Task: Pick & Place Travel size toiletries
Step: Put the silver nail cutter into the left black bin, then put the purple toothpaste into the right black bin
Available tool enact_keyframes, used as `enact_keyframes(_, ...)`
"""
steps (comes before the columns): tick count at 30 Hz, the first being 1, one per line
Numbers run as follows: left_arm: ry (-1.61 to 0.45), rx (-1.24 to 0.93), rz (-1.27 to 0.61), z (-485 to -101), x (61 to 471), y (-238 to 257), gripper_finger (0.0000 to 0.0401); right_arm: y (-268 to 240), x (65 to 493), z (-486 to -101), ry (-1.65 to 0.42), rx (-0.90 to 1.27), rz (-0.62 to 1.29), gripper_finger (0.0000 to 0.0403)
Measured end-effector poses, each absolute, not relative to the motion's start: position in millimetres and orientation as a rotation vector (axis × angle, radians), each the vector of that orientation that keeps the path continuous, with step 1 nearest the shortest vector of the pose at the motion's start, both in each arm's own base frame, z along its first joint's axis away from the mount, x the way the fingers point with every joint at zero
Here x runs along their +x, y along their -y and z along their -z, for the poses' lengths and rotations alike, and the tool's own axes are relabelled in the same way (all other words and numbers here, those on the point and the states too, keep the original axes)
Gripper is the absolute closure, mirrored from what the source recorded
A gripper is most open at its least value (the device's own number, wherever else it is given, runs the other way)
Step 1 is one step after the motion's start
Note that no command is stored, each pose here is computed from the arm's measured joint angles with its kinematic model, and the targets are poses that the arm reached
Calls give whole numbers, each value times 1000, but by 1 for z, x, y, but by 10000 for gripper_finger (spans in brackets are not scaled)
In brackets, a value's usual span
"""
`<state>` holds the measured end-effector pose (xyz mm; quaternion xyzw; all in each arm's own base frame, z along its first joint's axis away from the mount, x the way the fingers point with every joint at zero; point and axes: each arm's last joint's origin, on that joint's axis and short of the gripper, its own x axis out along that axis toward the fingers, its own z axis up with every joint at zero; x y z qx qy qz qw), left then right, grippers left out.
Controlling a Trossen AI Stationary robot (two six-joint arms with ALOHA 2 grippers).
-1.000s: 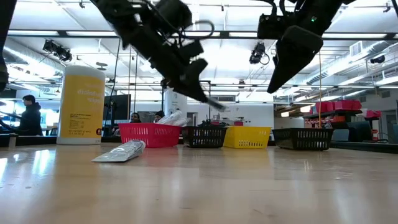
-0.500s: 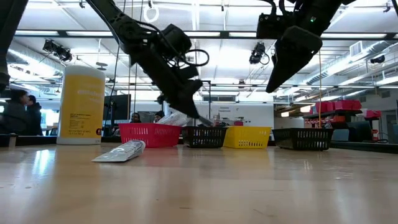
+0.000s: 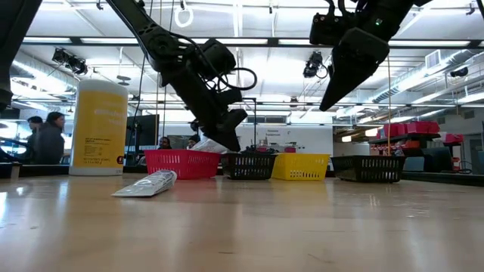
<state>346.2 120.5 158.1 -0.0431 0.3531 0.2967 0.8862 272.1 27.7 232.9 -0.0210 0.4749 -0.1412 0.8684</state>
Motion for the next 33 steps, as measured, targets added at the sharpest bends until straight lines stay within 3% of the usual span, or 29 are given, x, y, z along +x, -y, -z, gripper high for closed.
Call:
enact_keyframes(10,-696,-108,-612,-161,349,-119,270,-28,272,-233,-994,-41,296,183)
enact_keyframes(17,-667,-123,-573,-171,352,-102,264,-28,272,-233,-994,-40,296,198)
enact_keyframes(22,-654,-254,-474,-185,349,-84,264,-29,272,-232,-1008,-15,264,199)
enact_keyframes(28,-722,-392,-366,-193,343,-54,264,-30,271,-232,-1007,36,267,172)
enact_keyframes(33,-909,-562,-309,-185,331,-22,264,-30,272,-232,-1004,37,267,140)
